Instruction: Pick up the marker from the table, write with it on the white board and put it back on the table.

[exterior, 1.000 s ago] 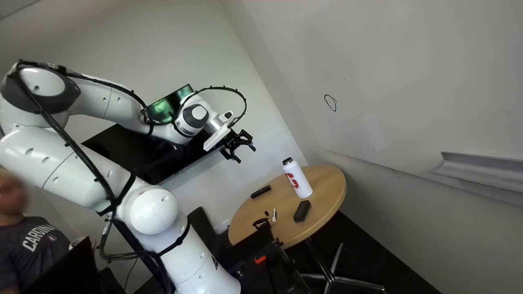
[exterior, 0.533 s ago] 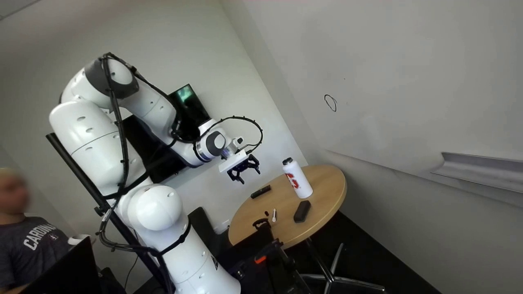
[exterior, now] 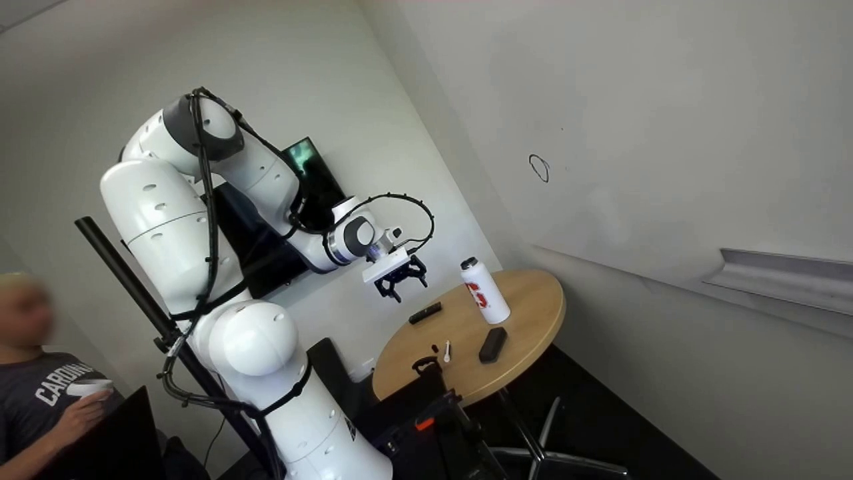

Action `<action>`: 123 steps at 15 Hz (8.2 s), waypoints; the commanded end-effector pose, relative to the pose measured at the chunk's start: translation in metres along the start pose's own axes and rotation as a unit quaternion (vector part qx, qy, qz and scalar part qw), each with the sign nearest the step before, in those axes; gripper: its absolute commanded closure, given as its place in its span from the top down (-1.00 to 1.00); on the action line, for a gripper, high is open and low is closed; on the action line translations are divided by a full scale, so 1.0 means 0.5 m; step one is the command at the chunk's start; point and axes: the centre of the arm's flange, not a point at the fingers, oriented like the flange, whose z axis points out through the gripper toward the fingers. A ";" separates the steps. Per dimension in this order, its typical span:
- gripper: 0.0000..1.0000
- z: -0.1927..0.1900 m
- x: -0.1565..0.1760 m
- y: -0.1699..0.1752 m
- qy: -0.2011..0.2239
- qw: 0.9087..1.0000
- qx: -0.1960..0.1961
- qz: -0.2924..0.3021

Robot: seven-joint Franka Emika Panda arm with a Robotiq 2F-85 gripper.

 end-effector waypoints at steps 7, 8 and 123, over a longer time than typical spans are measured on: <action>1.00 0.157 0.033 -0.008 0.003 1.000 -0.009 -0.002; 1.00 0.175 0.035 -0.005 0.001 1.000 -0.005 0.009; -0.59 -0.301 -0.131 0.519 -0.068 0.749 -0.434 0.496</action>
